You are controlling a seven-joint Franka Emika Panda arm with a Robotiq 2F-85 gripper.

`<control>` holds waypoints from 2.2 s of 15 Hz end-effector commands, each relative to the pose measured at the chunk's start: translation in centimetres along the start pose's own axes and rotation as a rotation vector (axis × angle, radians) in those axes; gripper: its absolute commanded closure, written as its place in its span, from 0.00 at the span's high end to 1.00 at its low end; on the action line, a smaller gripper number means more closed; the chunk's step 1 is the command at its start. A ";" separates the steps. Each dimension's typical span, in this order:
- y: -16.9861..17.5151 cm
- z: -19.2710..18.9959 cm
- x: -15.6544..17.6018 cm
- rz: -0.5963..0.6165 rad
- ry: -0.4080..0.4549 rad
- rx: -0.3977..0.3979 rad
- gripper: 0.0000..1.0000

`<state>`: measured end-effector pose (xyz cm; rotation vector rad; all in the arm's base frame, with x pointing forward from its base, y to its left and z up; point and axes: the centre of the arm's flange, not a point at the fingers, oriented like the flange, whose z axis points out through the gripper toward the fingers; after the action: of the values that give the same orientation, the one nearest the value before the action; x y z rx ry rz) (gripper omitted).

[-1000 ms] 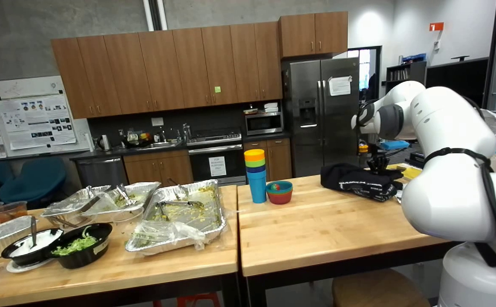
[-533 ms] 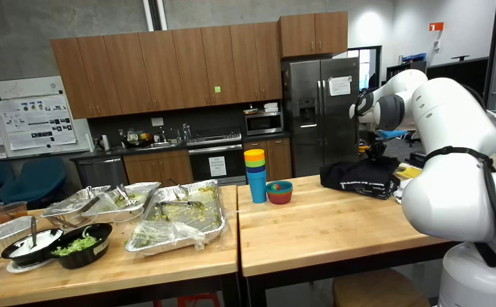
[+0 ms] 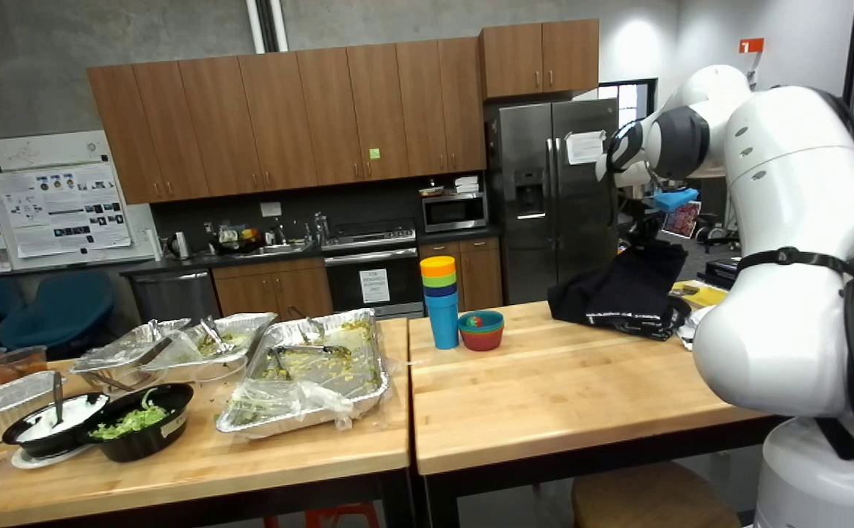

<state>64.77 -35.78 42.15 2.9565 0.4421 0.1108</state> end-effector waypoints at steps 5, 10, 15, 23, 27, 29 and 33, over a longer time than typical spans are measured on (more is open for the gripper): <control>-10.6 -4.8 -3.0 -0.144 0.002 -0.152 0.03; -13.3 -4.6 -1.1 0.033 0.077 -0.235 0.03; -10.1 -3.6 1.7 0.315 0.107 -0.272 0.03; -3.3 0.2 7.0 0.753 0.104 -0.350 0.03; -1.5 2.8 8.8 0.933 0.009 -0.412 0.39; -1.1 2.8 8.7 1.023 -0.042 -0.450 0.49; -1.0 0.0 7.8 1.195 -0.075 -0.493 0.77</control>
<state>70.48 -32.10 39.44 2.3866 -1.0705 0.1918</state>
